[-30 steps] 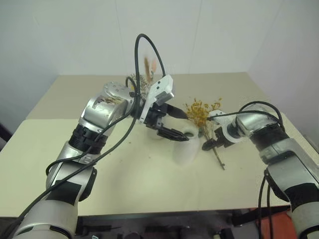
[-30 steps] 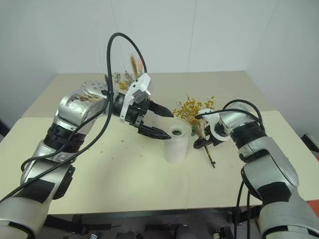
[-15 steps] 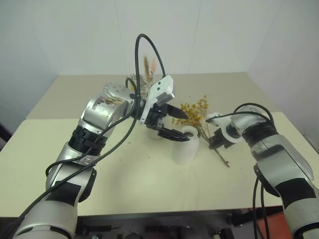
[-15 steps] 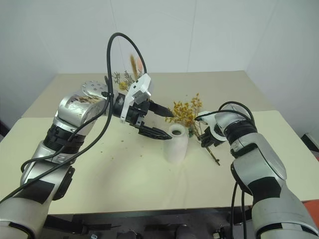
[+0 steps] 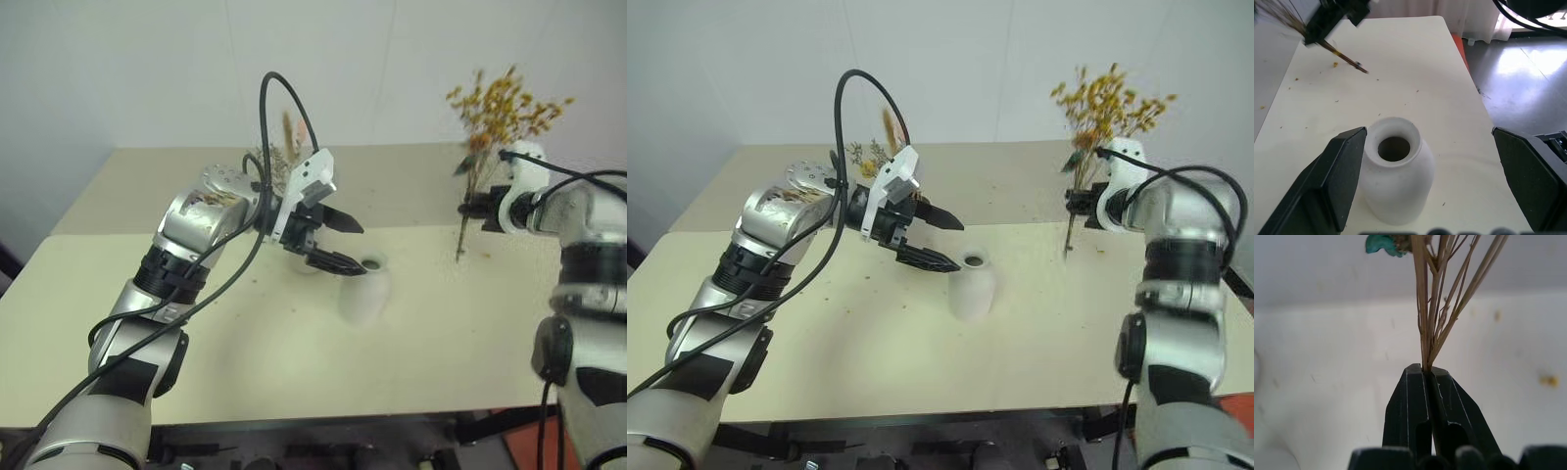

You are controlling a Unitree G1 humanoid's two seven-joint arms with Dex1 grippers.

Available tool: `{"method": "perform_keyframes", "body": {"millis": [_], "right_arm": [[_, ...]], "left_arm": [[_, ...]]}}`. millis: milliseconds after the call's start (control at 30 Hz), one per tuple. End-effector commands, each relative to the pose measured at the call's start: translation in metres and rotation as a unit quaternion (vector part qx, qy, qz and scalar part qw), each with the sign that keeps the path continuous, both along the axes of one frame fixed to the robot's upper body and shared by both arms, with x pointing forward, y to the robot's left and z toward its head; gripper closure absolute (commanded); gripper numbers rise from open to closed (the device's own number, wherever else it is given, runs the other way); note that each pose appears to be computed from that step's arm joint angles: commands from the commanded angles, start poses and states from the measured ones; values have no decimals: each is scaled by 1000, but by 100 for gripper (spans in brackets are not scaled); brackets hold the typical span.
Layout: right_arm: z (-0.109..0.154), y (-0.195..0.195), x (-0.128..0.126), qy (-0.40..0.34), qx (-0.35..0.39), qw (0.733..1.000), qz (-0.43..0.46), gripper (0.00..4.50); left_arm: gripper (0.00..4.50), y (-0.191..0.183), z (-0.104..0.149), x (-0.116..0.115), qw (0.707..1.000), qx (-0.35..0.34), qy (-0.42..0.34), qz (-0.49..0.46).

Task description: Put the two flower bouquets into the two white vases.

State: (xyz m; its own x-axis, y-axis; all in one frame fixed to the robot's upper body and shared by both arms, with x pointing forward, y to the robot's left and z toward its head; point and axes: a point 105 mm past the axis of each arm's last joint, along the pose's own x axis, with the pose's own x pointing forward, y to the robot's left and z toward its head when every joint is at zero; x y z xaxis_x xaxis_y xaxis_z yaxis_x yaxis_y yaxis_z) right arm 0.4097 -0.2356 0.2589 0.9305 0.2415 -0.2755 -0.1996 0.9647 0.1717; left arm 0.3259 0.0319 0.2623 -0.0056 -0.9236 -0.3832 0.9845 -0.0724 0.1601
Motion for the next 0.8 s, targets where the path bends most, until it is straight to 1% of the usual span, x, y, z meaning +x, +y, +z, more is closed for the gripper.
{"method": "perform_keyframes", "body": {"millis": [33, 100, 200, 333, 433, 567, 633, 800], "right_arm": [[52, 23, -29, -154, 25, 987, 38, 447], [63, 36, -42, -211, 33, 975, 61, 447], [72, 55, -60, -269, 29, 957, 106, 447], [77, 78, -80, -306, 25, 937, 169, 447], [71, 95, -94, -313, 15, 925, 215, 447], [61, 111, -107, -311, 7, 914, 260, 447], [56, 118, -110, -311, -1, 910, 274, 447], [45, 128, -104, -304, -4, 912, 277, 447]], "left_arm": [[0, 4, 2, -4, 1000, 4, -1, -8], [0, 5, 0, -3, 1000, 10, 5, -3], [0, 6, -3, 2, 999, 24, 15, 26], [0, 9, -8, 2, 998, 42, 19, 39], [0, 11, -12, 1, 997, 52, 23, 46], [0, 13, -14, 3, 996, 61, 21, 56], [0, 13, -14, 4, 996, 62, 20, 59], [0, 12, -14, 6, 996, 61, 17, 63]]}}
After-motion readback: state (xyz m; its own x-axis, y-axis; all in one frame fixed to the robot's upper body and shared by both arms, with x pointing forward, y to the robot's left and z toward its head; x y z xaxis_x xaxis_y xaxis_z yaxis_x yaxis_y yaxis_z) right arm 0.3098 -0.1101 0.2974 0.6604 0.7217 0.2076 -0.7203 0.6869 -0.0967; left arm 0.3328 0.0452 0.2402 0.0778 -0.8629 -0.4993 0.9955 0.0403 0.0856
